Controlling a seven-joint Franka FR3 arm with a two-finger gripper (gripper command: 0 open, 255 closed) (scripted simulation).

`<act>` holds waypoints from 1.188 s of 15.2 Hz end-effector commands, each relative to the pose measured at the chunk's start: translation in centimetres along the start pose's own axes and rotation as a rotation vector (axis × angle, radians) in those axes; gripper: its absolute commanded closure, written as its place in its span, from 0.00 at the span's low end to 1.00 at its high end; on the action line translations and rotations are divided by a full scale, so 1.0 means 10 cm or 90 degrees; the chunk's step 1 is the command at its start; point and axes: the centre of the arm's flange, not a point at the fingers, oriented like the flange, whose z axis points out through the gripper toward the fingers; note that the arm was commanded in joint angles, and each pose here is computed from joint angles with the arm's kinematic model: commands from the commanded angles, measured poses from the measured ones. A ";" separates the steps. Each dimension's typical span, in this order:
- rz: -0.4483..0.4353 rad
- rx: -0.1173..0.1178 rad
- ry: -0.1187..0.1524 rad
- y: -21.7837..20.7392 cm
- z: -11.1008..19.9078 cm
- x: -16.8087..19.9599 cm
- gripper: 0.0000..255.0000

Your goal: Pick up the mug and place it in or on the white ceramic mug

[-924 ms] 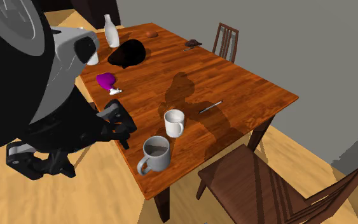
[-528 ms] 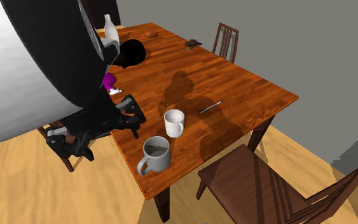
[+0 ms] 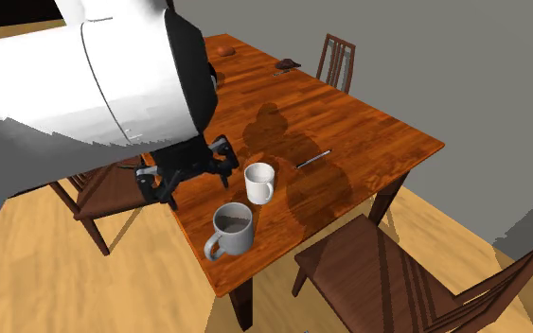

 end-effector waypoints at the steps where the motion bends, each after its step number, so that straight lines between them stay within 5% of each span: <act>1: 0.005 0.002 -0.007 0.14 0.17 0.20 0.00; 18: 0.051 0.021 -0.064 1.25 1.72 1.58 0.00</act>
